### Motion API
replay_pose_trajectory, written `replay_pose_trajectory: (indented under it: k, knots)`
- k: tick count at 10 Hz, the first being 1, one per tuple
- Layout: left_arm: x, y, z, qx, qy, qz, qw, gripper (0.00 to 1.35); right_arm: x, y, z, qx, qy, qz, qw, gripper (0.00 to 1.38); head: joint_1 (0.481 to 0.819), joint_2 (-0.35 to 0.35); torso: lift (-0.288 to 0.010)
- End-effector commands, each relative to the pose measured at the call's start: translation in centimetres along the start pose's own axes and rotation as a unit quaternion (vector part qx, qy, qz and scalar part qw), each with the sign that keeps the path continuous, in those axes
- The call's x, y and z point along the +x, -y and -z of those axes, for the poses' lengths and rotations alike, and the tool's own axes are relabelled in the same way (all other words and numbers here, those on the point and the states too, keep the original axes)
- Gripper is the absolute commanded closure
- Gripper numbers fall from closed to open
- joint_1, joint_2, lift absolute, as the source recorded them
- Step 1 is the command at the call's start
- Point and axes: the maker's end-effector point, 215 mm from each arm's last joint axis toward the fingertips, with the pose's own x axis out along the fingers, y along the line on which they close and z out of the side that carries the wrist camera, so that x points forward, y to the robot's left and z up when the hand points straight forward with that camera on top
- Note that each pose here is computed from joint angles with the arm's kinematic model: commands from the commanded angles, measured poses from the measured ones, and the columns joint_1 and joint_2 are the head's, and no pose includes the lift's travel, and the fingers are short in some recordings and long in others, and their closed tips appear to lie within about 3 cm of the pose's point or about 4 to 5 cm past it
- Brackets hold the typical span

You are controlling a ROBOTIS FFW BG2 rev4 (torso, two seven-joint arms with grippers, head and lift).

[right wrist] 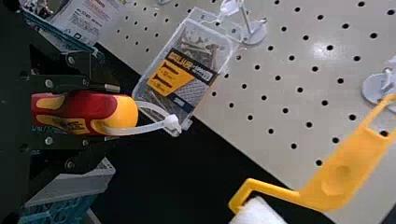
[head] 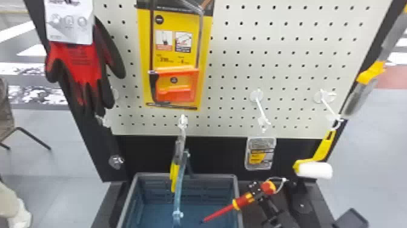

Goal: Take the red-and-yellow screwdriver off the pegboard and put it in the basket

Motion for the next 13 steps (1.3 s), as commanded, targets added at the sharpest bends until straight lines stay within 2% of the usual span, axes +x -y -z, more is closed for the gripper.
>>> replay_pose_trajectory:
  k: [1,7,9,13]
  knots:
    - [0.0,0.0,0.1,0.001,-0.001,0.001,1.0000,0.31,0.9,-0.2,0.9,0.010,-0.004,-0.005,1.000,1.25,0.549,0.000,-0.100]
    - [0.1,0.1,0.1,0.001,0.000,0.007,1.0000,0.31,2.4,-0.3,4.1,0.034,-0.023,-0.012,0.999,1.25,0.549,0.000,-0.100]
    - [0.1,0.2,0.1,-0.001,0.000,0.007,1.0000,0.32,3.2,-2.0,6.8,0.048,-0.052,-0.032,0.997,1.25,0.549,0.000,-0.100]
    - [0.2,0.3,0.1,-0.001,0.001,0.010,0.9999,0.32,3.5,-2.6,9.3,0.054,-0.086,-0.044,0.994,1.24,0.549,0.000,-0.100]
